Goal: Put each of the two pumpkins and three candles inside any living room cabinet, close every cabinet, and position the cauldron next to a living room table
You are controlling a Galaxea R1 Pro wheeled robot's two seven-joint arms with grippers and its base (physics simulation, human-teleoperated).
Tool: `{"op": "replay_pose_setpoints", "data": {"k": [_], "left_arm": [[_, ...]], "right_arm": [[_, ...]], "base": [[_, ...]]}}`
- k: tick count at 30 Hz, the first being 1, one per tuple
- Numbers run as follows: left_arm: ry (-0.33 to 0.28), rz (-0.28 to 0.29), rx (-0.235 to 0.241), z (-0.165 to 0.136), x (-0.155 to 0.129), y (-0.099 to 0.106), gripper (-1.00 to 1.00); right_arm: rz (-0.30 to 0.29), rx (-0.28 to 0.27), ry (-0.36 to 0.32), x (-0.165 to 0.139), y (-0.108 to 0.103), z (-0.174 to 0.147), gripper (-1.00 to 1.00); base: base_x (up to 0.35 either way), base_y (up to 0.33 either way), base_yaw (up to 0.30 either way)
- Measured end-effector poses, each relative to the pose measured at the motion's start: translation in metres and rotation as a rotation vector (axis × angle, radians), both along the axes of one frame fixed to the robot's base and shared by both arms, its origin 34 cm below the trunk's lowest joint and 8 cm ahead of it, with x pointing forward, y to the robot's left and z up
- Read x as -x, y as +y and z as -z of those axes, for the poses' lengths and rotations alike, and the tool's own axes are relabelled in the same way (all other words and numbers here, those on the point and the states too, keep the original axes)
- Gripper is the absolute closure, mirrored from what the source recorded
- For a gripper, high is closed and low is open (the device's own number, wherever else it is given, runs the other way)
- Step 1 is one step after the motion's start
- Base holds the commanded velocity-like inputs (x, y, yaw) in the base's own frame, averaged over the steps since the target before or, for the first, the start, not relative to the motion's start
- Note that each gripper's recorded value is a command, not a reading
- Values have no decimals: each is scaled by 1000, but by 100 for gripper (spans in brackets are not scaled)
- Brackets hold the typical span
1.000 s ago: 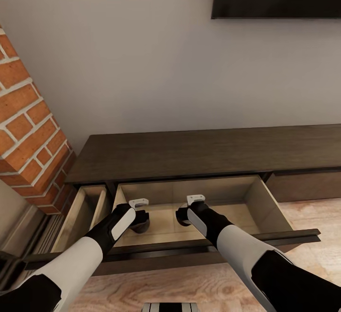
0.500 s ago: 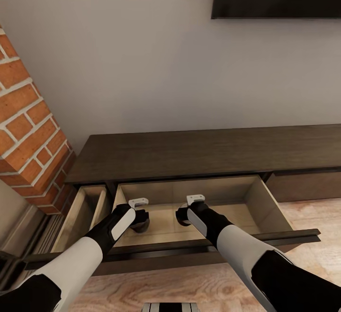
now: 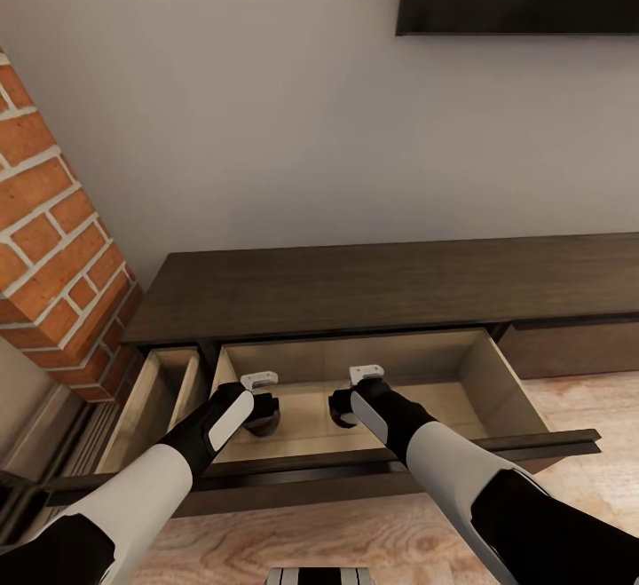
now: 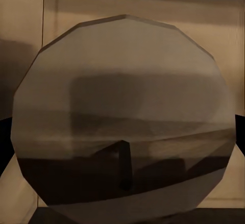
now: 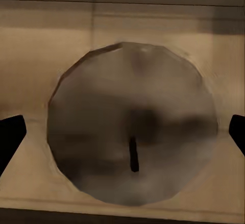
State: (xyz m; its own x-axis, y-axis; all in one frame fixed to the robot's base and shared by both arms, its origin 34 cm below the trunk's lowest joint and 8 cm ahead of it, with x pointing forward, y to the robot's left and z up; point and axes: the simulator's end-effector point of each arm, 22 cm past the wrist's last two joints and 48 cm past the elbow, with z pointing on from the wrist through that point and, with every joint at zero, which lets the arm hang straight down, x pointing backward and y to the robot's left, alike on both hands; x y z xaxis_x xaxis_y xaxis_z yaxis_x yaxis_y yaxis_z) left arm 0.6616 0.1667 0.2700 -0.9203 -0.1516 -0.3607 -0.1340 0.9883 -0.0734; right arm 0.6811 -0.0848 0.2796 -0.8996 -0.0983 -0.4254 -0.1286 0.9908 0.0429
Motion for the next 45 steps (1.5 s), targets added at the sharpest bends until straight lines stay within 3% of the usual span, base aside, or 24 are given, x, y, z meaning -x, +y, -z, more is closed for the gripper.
{"op": "replay_pose_setpoints", "data": {"k": [10, 26, 32, 39, 45], "left_arm": [[-2, 0, 2, -1, -1, -1, -100], [39, 0, 3, 24, 9, -2, -100], [13, -9, 4, 21, 3, -1, -100], [6, -4, 1, 21, 2, -2, -100], [6, -4, -1, 21, 2, -1, -100]], "right_arm": [[-1, -2, 0, 0, 0, 0, -100], [0, -3, 39, 9, 1, 25, -100], [-1, -5, 38, 9, 1, 25, -100], [-35, -60, 44, 9, 17, 21, -100], [-58, -52, 122, 25, 17, 26, -100]], "base": [[0, 0, 0], [0, 0, 0], [0, 0, 0], [0, 0, 0], [0, 0, 0]]}}
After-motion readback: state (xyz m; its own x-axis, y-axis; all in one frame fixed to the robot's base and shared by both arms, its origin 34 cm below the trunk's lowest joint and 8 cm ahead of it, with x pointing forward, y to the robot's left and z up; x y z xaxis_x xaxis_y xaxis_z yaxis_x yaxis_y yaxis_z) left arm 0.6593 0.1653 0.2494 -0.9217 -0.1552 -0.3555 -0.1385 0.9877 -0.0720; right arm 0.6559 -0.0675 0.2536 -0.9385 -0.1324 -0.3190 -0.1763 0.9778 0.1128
